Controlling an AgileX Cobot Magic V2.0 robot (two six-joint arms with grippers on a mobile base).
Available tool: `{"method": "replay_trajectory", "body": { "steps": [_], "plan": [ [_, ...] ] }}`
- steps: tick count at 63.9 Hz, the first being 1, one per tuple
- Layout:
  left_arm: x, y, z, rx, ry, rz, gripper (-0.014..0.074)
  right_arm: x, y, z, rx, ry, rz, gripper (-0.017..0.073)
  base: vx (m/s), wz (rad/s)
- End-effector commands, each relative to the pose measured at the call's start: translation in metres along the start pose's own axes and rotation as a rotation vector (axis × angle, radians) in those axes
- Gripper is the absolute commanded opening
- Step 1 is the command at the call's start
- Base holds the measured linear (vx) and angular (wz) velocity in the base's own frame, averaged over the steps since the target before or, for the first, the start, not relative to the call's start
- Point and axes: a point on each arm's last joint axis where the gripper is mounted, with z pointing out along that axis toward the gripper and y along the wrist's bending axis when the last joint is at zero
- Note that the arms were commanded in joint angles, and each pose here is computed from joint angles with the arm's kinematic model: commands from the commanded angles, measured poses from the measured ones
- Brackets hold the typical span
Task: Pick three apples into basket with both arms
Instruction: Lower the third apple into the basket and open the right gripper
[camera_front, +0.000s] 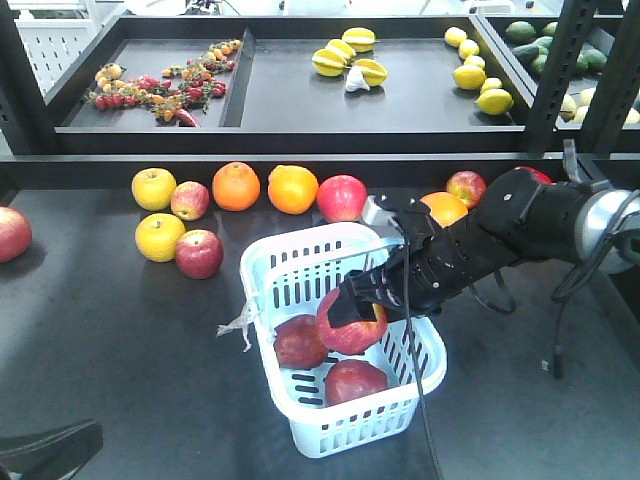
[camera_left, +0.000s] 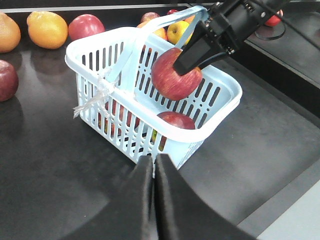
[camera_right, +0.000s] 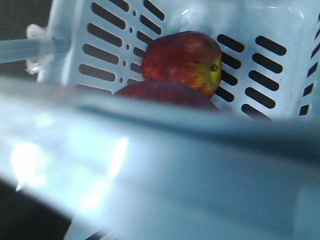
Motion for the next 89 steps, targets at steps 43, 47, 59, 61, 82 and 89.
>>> {"method": "replay_trajectory", "body": {
  "steps": [43, 47, 59, 61, 82, 89],
  "plan": [
    [-0.013, -0.001, -0.002, -0.003, -0.080, -0.017, -0.0006, -0.012, 0.012, -0.020, -0.025, -0.080, -0.022, 0.0715, 0.00, 0.00],
    [-0.013, -0.001, -0.002, -0.003, -0.080, -0.017, -0.0006, -0.012, 0.012, -0.020, -0.027, -0.077, -0.021, 0.0701, 0.00, 0.00],
    [-0.013, -0.001, -0.002, -0.003, -0.080, -0.018, -0.0006, -0.010, 0.016, -0.025, -0.038, -0.064, -0.034, 0.0584, 0.00, 0.00],
    [-0.013, -0.001, -0.002, -0.003, -0.080, -0.018, -0.0006, -0.010, 0.017, -0.027, -0.040, -0.067, -0.037, 0.0552, 0.00, 0.00],
    [-0.013, -0.001, -0.002, -0.003, -0.080, -0.018, -0.0006, -0.004, 0.039, -0.069, -0.020, -0.072, -0.119, -0.0017, 0.00, 0.00],
    [-0.013, -0.001, -0.002, -0.003, -0.080, -0.018, -0.0006, 0.003, 0.047, -0.082, -0.037, -0.040, -0.144, -0.0008, 0.00, 0.00]
  ]
}}
